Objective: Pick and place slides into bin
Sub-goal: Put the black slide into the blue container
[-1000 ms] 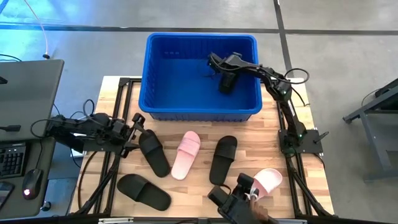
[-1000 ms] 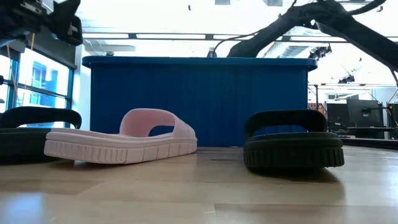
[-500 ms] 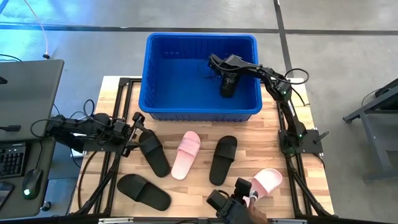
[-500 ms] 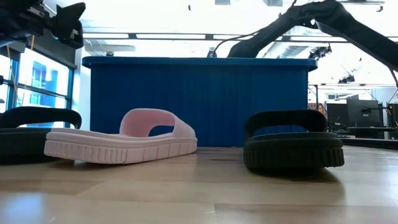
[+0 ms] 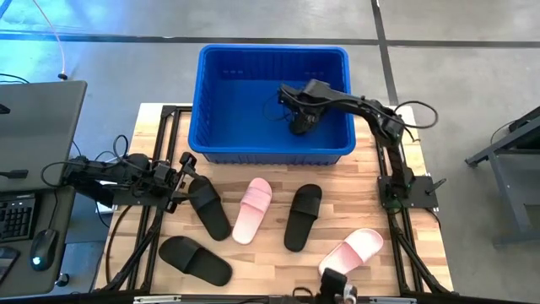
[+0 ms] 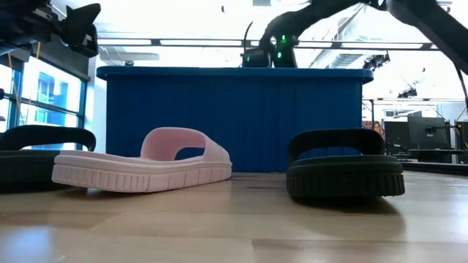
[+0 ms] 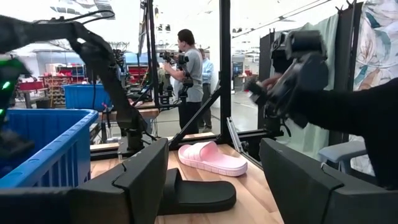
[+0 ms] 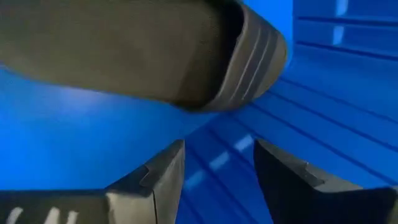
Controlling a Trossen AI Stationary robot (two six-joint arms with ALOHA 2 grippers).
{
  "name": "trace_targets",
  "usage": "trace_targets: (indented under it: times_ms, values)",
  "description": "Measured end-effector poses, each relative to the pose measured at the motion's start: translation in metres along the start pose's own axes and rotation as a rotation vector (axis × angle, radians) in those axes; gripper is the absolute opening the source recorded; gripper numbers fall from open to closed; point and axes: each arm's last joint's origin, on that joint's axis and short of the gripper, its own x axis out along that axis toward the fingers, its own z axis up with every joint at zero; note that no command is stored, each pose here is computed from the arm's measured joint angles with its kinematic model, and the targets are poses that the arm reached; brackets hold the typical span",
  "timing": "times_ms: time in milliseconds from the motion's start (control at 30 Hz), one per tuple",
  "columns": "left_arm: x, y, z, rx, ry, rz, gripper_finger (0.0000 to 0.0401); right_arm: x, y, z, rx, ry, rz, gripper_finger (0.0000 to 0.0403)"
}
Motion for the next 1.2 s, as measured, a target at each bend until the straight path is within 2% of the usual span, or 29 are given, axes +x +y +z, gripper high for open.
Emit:
trace_targets:
  times_ms: [200, 433, 533, 633, 800, 900, 1033, 1200]
  values:
    - [0.000, 0.000, 0.000, 0.001, 0.004, 0.000, 0.0244, -0.057, 0.009, -0.027, 0.039, -0.077, 0.023, 0.0181]
    - [0.000, 0.000, -0.003, 0.013, 0.034, 0.000, 0.0244, -0.132, 0.022, -0.074, 0.153, -0.259, 0.069, 0.0181]
    - [0.000, 0.000, -0.003, 0.013, 0.033, -0.001, 0.0244, -0.162, 0.033, -0.096, 0.237, -0.350, 0.154, 0.0181]
    - [0.000, 0.000, -0.003, 0.013, 0.033, -0.001, 0.0244, -0.185, 0.050, -0.114, 0.268, -0.409, 0.244, 0.0181]
    - [0.000, 0.000, -0.005, 0.010, 0.052, -0.001, 0.0244, -0.213, 0.097, -0.131, 0.181, -0.479, 0.292, 0.0181]
    - [0.000, 0.000, -0.005, 0.009, 0.055, -0.001, 0.0244, -0.223, 0.136, -0.135, 0.140, -0.504, 0.297, 0.0181]
    - [0.000, 0.000, -0.005, 0.009, 0.055, -0.001, 0.0244, -0.226, 0.196, -0.140, 0.071, -0.526, 0.233, 0.0181]
    - [0.000, 0.000, -0.006, 0.009, 0.056, -0.001, 0.0244, -0.215, 0.272, -0.150, -0.029, -0.544, 0.115, 0.0181]
